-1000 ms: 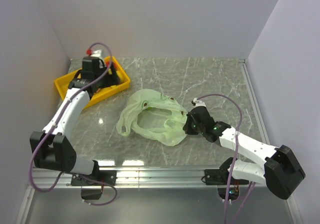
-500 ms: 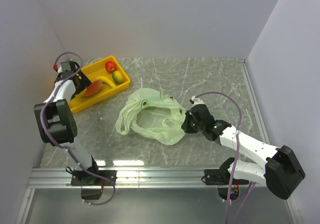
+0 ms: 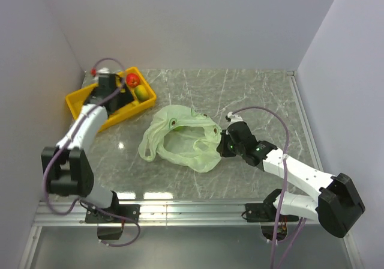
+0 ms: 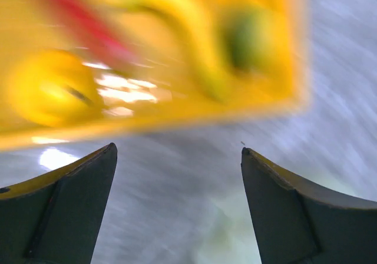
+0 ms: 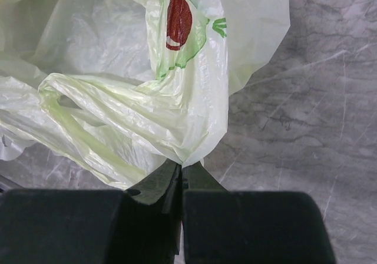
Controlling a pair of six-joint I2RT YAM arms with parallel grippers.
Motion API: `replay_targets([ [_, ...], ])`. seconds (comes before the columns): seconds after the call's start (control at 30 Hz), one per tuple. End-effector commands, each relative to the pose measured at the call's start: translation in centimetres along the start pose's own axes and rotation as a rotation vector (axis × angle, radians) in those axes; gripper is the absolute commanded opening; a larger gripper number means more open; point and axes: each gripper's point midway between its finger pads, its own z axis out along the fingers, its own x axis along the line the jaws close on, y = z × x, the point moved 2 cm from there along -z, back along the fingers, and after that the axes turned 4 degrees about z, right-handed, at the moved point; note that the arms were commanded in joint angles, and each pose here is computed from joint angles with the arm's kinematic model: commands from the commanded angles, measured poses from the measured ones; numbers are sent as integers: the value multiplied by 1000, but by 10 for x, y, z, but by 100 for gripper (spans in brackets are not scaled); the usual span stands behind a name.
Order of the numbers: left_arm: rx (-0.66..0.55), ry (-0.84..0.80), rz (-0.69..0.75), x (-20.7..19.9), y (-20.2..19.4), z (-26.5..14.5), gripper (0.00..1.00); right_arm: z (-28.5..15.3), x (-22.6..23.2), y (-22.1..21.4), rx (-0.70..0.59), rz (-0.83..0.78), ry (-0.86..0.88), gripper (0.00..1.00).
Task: Untie the knot of the plastic bag and take out the fruit
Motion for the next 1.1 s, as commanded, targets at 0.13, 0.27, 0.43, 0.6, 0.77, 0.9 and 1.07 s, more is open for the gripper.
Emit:
replay_targets([
  [0.13, 2, -465, 160, -114, -84, -121, 89, -2, 22, 24, -44, -7, 73, 0],
  [0.27, 43, -609, 161, -144, -130, -163, 87, -3, 27, 23, -39, 14, 99, 0],
  [0.43, 66, -649, 255, -171, -194, -183, 83, -8, 30, 23, -40, 25, 121, 0],
  [0.6, 72, -636, 243, -187, -218, -172, 76, -15, 28, 19, -41, 30, 124, 0],
  [0.77, -15, -516, 215, -189, -219, -144, 75, -22, 25, 16, -50, 41, 121, 0],
  [0.9, -104, -432, 197, -195, -214, -118, 85, -26, 29, 10, -19, 47, 153, 0],
  [1.07, -170, -345, 163, -199, -200, -83, 93, -35, 34, 1, 32, 48, 189, 0],
])
